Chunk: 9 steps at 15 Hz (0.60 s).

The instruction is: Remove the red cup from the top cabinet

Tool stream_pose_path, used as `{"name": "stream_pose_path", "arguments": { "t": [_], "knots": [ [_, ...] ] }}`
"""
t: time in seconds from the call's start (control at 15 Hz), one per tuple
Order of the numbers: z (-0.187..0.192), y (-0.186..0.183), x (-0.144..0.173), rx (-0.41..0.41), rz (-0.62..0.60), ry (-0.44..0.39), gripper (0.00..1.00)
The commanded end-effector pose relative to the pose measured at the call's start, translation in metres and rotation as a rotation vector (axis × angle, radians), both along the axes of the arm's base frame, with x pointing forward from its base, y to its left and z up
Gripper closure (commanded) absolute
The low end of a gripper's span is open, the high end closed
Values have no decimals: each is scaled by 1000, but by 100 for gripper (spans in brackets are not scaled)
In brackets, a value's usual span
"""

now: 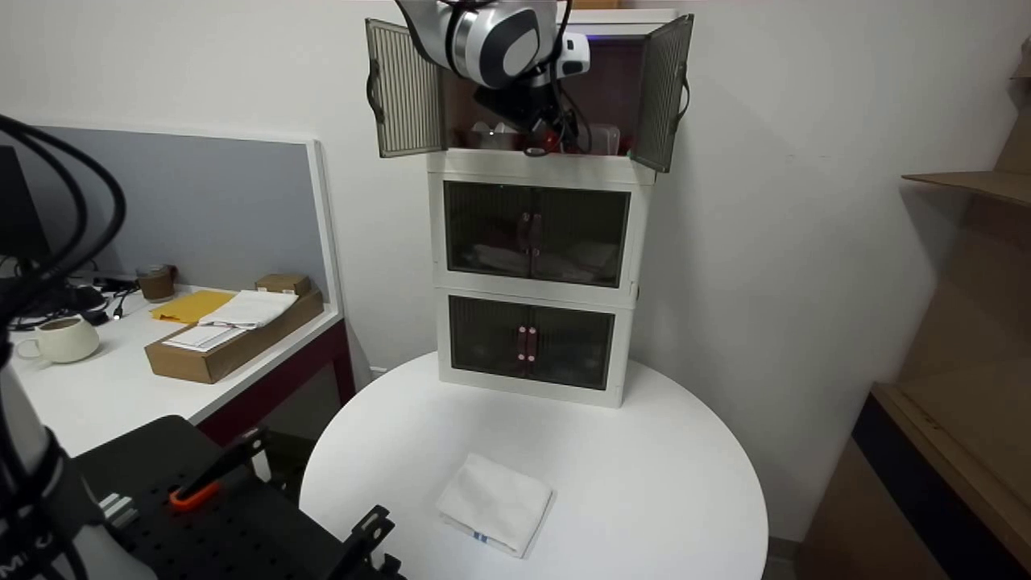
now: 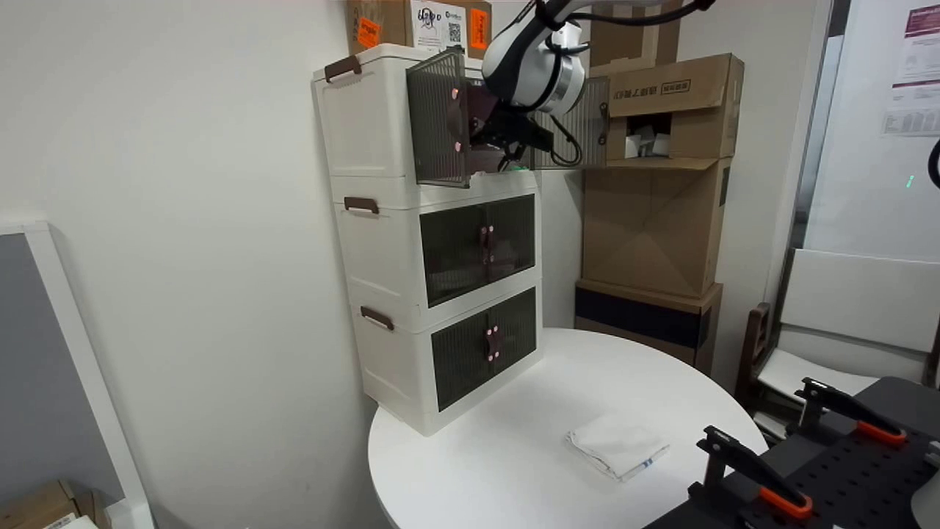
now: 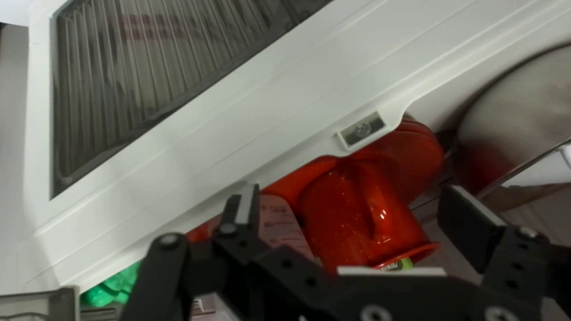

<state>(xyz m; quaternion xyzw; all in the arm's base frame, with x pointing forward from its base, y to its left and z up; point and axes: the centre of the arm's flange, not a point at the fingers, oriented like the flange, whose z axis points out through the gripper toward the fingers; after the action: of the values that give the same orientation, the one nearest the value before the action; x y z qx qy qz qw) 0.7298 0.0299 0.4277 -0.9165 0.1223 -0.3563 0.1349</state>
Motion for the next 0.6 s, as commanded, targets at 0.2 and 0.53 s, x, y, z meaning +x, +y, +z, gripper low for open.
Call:
{"name": "stream_pose_path", "arguments": {
  "t": [0.2,0.53],
  "knots": [
    [4,5,32,31,27,-11,0],
    [3,6,41,32,32,-12,27]
  ]
}}
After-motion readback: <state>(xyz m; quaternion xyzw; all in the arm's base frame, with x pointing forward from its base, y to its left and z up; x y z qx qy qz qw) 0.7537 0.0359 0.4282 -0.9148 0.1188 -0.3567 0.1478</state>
